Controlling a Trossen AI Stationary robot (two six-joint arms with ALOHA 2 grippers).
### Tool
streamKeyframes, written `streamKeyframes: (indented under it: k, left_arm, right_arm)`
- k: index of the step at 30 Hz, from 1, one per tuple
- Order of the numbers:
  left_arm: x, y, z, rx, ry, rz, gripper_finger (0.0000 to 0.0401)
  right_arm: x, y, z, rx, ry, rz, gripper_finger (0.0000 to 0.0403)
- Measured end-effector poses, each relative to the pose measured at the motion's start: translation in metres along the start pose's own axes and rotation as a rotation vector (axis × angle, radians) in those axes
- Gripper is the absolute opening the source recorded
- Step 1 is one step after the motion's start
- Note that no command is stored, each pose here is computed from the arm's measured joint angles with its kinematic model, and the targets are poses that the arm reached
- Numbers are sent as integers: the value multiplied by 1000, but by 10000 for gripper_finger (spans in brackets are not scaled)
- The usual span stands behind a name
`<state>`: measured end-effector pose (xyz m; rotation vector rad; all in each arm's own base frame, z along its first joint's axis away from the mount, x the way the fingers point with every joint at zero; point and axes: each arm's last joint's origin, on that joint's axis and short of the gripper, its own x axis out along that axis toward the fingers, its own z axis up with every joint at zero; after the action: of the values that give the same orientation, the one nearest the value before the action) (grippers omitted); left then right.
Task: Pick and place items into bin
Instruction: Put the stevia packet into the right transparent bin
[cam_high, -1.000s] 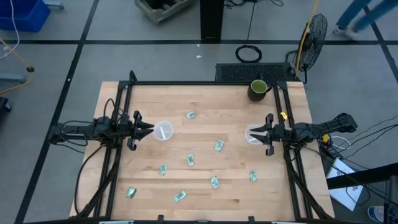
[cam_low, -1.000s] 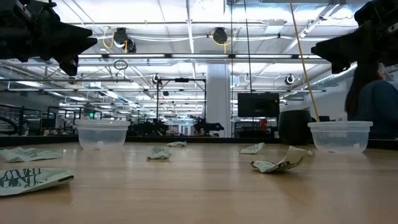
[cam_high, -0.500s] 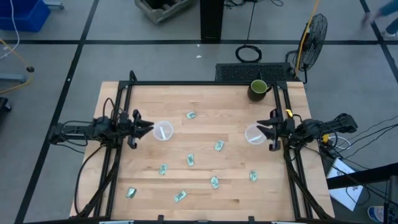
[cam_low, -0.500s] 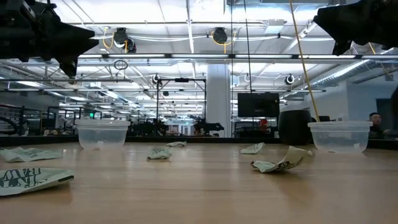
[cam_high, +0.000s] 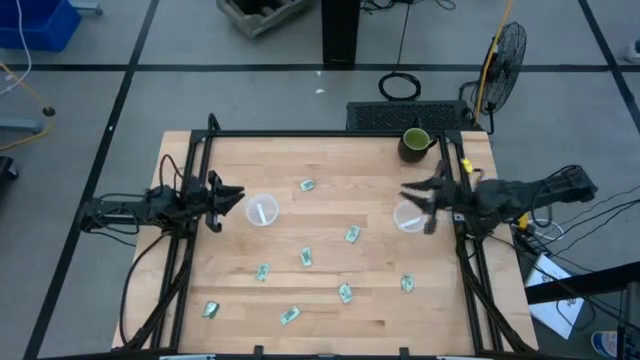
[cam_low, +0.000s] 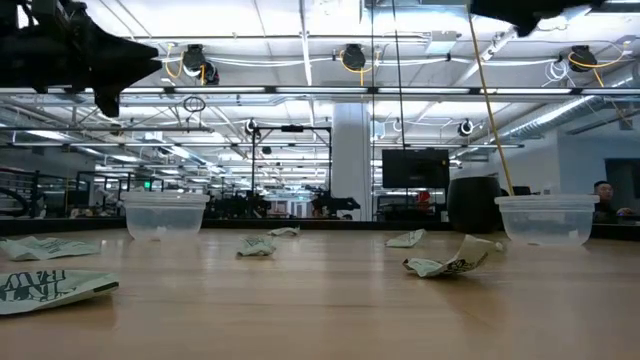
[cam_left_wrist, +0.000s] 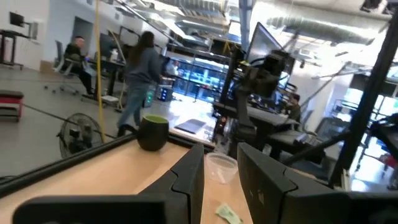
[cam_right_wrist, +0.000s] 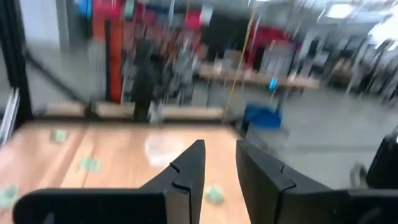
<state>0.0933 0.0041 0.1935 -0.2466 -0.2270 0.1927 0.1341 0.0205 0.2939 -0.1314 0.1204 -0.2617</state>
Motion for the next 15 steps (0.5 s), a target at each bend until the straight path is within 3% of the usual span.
streamKeyframes:
  k: [3, 6, 10, 15]
  left_arm:
    - [1, -2, 10, 8, -5, 5, 102]
    - [5, -8, 29, 55, 1, 6, 102]
    - [14, -15, 58, 133, 54, 49, 102]
    - [30, -24, 84, 258, 111, 114, 102]
  right_arm:
    - [34, 18, -9, -32, 270, 9, 86]
    - [67, 37, -35, -67, 469, 105, 86]
    - [102, 50, -56, -4, 542, 149, 86]
    - [128, 48, -89, 100, 665, 53, 86]
